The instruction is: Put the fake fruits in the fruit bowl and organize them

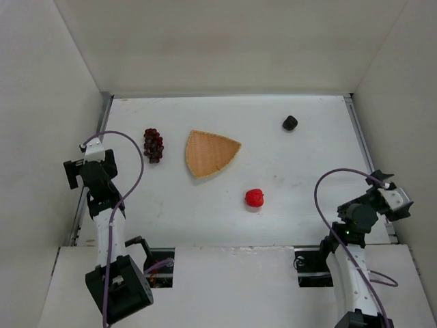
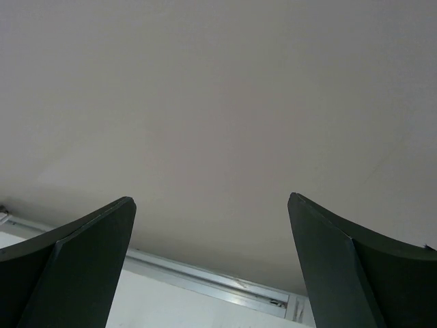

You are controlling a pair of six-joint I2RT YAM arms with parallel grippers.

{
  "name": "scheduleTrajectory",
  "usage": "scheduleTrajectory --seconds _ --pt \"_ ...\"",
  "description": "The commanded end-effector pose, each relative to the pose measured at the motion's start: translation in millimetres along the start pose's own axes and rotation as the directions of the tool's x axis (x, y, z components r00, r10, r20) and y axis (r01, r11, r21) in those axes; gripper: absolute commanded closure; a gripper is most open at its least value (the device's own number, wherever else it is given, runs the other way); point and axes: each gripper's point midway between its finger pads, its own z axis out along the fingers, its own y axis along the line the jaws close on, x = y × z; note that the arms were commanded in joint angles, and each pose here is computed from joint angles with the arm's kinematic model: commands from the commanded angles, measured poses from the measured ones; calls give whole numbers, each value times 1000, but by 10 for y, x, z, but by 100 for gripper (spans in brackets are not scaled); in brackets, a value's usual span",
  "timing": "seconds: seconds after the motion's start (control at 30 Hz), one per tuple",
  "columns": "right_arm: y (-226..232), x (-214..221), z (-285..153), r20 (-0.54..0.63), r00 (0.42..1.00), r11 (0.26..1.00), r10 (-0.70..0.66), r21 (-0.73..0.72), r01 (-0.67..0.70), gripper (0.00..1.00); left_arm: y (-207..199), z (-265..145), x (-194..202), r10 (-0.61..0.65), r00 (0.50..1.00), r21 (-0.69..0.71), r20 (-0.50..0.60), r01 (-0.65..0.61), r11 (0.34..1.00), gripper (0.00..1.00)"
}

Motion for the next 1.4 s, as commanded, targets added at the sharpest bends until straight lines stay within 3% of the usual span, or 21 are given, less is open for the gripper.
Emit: scheduleTrajectory --seconds 0.0,0.1,0.23,0.37,0.43,0.53,0.6,0.67,0.73,0.9,1.13,1.2,1.37 --pt "171 -178 2 28 999 997 36 -65 -34 0 -176 -56 -98 37 999 86 21 -39 996 0" --pt "559 -281 -63 22 1000 977 19 -213 -14 0 -395 -131 -65 173 985 228 10 -171 959 0" --pt "1259 -378 -306 52 996 874 -75 -478 91 0 -602 -230 -291 170 985 370 4 -159 915 0" --pt "1993 -487 -804 99 991 672 -95 -728 137 0 -1023 -372 -519 107 991 575 -76 -44 817 0" --pt "2333 -590 -1198 72 995 532 -65 -841 96 0 -1272 -397 -474 109 980 672 -165 31 740 0" --pt "2756 -609 -1793 12 992 291 -126 -955 49 0 -1620 -360 -310 174 945 765 -275 106 635 0" --pt "2967 -577 -2137 -57 978 161 -199 -987 -25 0 -1763 -255 -207 216 926 772 -310 113 626 0" --pt "3111 -560 -2405 -130 957 77 -260 -991 -114 0 -1903 -152 -176 233 921 775 -311 104 624 0" --pt "3207 -523 -2552 -196 933 56 -301 -981 -188 0 -2086 -108 -217 227 927 788 -298 105 607 0" --pt "3267 -343 -2885 -371 859 86 -354 -927 -365 0 -2617 44 -162 231 917 800 -325 137 585 0" --pt "3133 -145 -3283 -454 788 85 -416 -882 -463 0 -2830 639 281 266 865 669 -426 103 736 2" --pt "3099 -104 -3339 -464 776 92 -427 -876 -473 0 -2881 673 384 285 853 669 -437 96 737 14" --pt "2973 -16 -3423 -474 745 97 -470 -866 -490 0 -2974 624 336 311 865 700 -393 62 711 69"
